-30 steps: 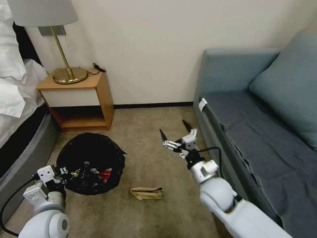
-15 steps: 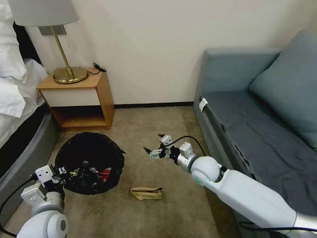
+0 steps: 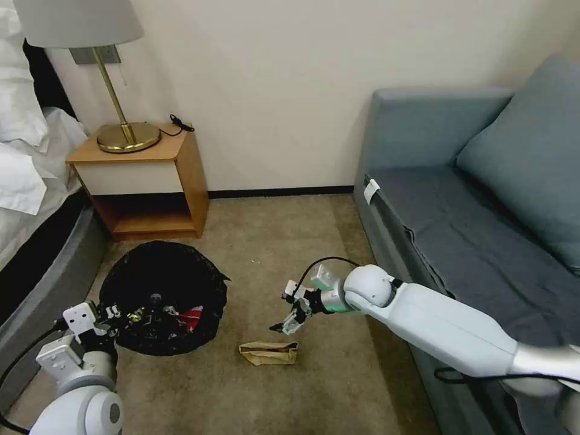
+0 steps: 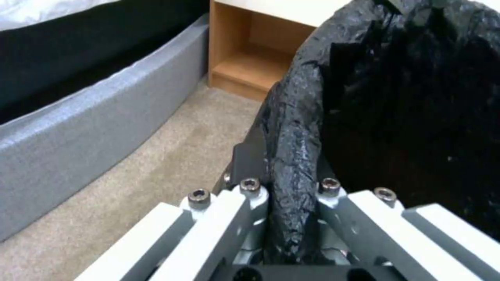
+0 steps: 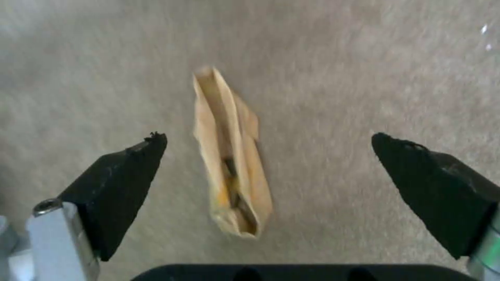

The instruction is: Pick up the trash bin, then pick up the garbage on the floor and place it into the trash bin.

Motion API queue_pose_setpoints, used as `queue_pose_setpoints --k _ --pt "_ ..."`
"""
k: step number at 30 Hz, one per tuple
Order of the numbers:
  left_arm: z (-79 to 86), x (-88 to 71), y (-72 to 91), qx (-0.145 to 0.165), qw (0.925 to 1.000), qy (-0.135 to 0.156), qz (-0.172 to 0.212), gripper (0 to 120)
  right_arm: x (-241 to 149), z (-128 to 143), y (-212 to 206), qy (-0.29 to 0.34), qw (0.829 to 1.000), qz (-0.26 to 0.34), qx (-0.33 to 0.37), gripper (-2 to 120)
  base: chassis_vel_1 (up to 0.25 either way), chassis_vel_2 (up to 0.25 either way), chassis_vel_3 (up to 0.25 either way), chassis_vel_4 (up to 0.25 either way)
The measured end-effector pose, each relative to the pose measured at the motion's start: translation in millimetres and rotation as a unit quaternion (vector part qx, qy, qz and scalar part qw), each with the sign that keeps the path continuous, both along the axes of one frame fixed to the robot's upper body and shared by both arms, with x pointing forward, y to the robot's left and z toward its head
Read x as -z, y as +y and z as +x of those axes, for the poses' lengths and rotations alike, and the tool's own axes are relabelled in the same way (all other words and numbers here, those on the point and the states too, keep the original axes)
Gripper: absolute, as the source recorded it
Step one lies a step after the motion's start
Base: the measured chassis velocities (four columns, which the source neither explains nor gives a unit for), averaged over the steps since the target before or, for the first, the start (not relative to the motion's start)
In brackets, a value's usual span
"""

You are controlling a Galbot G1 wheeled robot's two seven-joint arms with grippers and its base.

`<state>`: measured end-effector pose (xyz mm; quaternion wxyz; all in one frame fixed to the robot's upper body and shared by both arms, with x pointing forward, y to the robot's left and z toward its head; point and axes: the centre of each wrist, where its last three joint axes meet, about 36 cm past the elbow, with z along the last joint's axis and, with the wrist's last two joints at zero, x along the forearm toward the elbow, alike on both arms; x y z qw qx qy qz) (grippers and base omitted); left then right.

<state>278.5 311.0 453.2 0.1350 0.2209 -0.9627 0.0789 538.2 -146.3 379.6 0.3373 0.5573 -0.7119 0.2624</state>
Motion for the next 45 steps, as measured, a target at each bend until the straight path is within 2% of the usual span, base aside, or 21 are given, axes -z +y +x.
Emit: queue_pose_setpoints --k 9,17,32,45 --pt "1.3 2.1 2.7 -0.003 1.0 0.001 -0.001 4 48.4 12.9 24.8 -0.015 0.998 -0.046 -0.037 100 0.0 0.0 0.0 0.0" --pt "1.9 1.2 3.0 -0.002 1.0 0.001 -0.001 4 71.8 22.3 31.0 -0.024 0.997 -0.056 -0.039 100 0.0 0.0 0.0 0.0" --pt "-0.4 1.4 2.2 -0.004 1.0 0.003 -0.002 4 111.9 -17.9 38.4 0.004 0.998 -0.051 -0.036 100 0.0 0.0 0.0 0.0" --pt "0.2 -0.4 1.5 -0.004 1.0 0.0 -0.002 4 135.6 -16.6 41.7 -0.025 0.998 -0.058 -0.022 100 0.0 0.0 0.0 0.0"
